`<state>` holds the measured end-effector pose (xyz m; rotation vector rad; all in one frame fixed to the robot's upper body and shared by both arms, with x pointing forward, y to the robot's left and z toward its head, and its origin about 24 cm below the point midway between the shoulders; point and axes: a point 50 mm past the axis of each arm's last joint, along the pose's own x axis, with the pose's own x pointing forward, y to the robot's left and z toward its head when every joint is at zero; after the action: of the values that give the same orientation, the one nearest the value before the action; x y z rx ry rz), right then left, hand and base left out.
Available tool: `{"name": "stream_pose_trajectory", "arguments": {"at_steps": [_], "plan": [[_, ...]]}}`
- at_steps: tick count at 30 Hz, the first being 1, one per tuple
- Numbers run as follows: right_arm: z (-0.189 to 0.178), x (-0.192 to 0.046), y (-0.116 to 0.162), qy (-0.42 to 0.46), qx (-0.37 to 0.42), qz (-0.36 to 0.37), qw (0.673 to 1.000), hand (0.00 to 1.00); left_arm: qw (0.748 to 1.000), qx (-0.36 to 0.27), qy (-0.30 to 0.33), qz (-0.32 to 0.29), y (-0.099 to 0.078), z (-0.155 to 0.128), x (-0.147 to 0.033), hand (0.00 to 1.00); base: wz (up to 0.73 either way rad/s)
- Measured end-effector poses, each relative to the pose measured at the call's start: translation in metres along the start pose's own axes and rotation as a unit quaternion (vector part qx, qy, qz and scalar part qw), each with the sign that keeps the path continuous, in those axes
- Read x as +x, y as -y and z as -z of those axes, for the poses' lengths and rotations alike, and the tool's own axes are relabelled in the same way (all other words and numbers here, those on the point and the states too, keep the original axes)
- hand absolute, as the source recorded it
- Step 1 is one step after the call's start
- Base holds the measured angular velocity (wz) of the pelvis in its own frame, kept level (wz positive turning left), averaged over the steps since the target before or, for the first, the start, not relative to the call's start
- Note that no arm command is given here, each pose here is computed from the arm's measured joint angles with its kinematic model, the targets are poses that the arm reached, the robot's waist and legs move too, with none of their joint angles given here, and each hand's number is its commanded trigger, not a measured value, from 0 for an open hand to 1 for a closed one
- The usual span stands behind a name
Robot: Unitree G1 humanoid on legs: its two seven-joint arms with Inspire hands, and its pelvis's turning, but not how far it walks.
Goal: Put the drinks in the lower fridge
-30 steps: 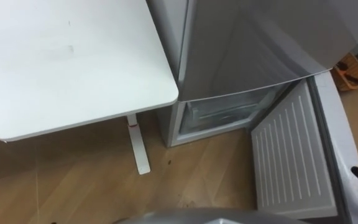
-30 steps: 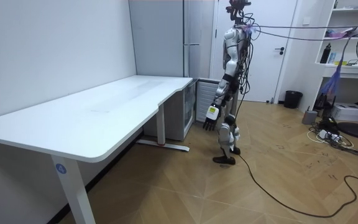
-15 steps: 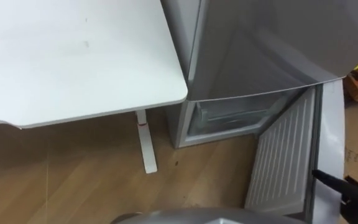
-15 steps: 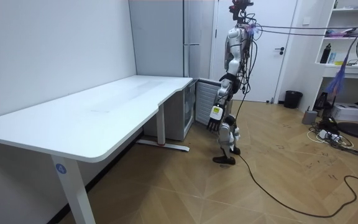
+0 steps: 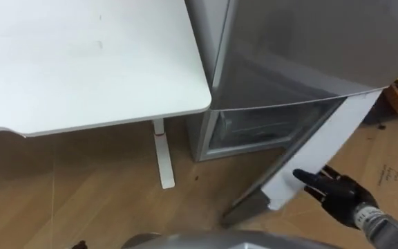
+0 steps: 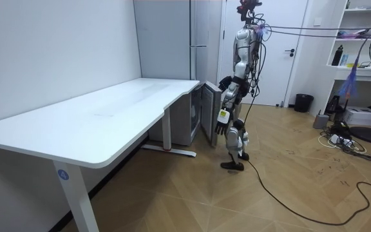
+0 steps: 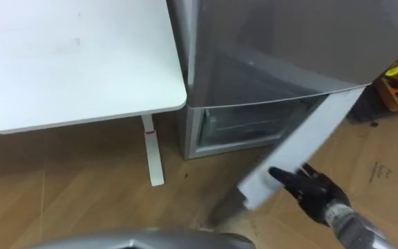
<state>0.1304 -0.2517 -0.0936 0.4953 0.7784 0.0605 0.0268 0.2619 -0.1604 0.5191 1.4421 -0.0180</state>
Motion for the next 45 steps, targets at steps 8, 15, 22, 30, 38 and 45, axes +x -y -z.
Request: {"name": "stream_pose_trajectory", "arguments": {"at_steps": [8, 15, 22, 30, 38, 45], "plan": [[-0.06, 0.005, -0.196, 0.109, -0.081, -0.506, 0.852, 0.0, 0.997, 0.067, 0.048, 0.01, 0.004, -0.042, 0.002, 0.0, 0.12], [-0.057, 0.0, -0.199, 0.074, -0.104, -0.549, 0.826, 0.0, 0.999, 0.051, 0.003, 0.014, 0.007, -0.021, 0.002, 0.0, 0.11], [-0.047, 0.005, -0.18, 0.04, -0.143, -0.518, 0.842, 0.0, 0.999, 0.041, 0.004, 0.017, 0.007, -0.022, 0.002, 0.0, 0.03], [-0.043, 0.009, -0.165, 0.026, -0.153, -0.486, 0.86, 0.0, 0.999, 0.039, 0.004, 0.018, 0.007, -0.022, 0.002, 0.0, 0.0], [-0.016, 0.011, -0.128, -0.042, -0.168, -0.419, 0.891, 0.0, 0.999, 0.039, -0.001, 0.015, 0.008, -0.019, 0.002, 0.0, 0.02], [0.029, 0.013, -0.044, -0.155, -0.139, -0.228, 0.951, 0.0, 1.0, 0.019, -0.016, 0.003, 0.011, -0.009, 0.001, 0.0, 0.14]]}}
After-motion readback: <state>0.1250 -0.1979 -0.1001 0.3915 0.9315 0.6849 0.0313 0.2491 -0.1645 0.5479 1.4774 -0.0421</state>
